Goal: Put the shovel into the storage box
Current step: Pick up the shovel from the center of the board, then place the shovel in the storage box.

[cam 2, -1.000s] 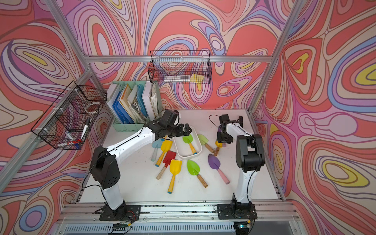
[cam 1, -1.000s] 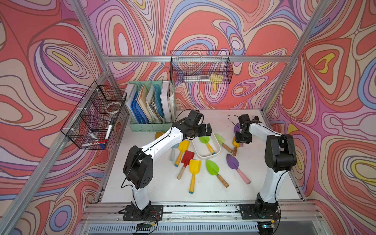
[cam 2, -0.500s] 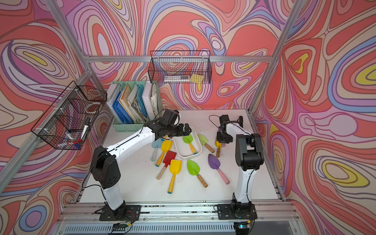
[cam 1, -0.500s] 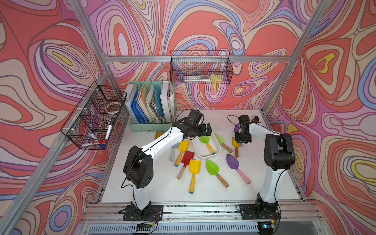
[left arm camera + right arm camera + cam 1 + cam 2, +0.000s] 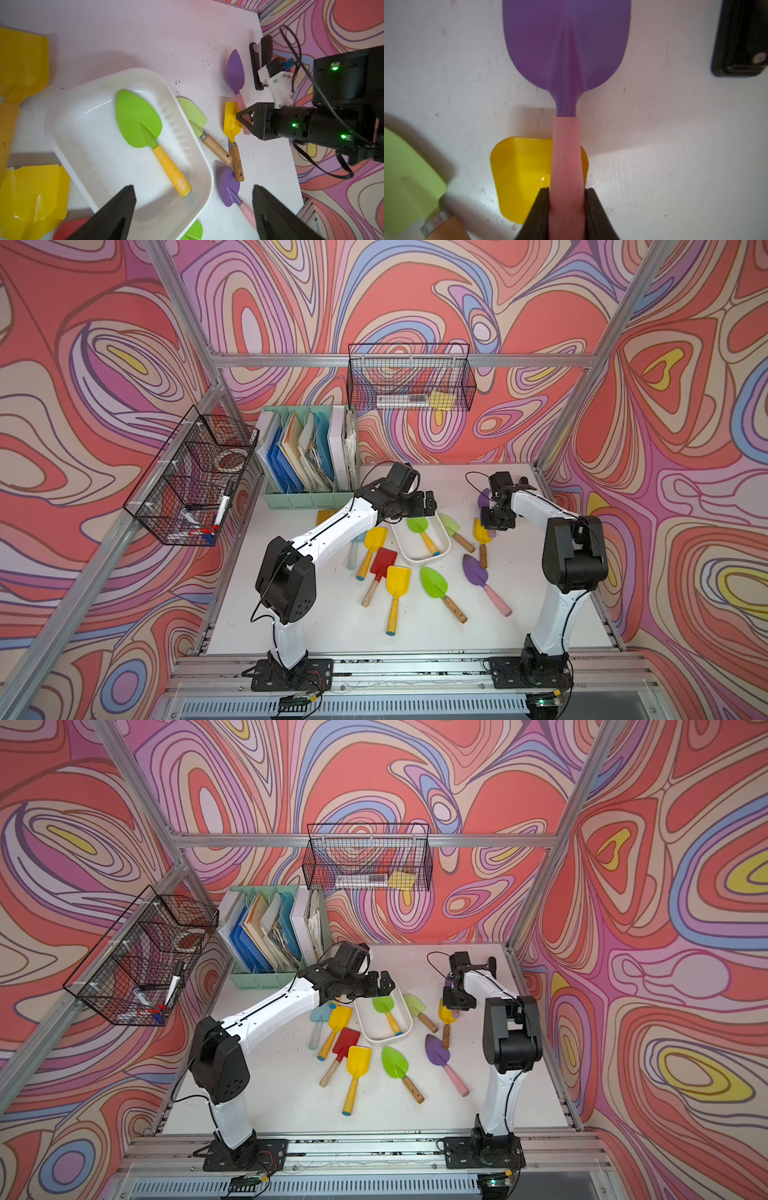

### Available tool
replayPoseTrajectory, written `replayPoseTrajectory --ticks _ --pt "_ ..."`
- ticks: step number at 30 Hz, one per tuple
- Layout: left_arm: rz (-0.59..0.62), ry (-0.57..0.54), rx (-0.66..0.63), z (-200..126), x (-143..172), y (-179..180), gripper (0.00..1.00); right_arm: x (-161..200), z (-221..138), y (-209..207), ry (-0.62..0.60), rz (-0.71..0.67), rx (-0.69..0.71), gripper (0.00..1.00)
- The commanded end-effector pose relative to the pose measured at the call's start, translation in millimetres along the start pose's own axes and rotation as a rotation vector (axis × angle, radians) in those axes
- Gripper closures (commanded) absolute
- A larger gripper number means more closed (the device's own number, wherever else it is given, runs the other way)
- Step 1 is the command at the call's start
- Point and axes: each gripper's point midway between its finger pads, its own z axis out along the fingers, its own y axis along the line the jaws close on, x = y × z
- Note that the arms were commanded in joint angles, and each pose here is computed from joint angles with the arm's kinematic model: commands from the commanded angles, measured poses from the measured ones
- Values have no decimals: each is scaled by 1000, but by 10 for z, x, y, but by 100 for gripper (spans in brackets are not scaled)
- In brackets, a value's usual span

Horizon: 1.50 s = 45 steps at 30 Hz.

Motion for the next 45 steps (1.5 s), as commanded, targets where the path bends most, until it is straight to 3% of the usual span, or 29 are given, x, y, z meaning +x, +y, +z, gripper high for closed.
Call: replayPoseTrajectory --ticks 1,14,22,37,45 --pt "16 -6 35 22 -65 -112 6 -151 -400 21 -98 -18 -43 100" --pt "20 -55 171 204 -254 -338 9 259 -1089 516 -146 -183 -325 100" --pt "8 -52 211 302 -286 -390 15 434 -1307 887 -147 -264 -392 100" --pt "-22 -51 145 501 -268 -181 29 586 -1518 1371 -154 -352 -466 100" --pt "-39 -97 148 543 -373 -154 45 631 -1551 1460 -152 -371 -490 100"
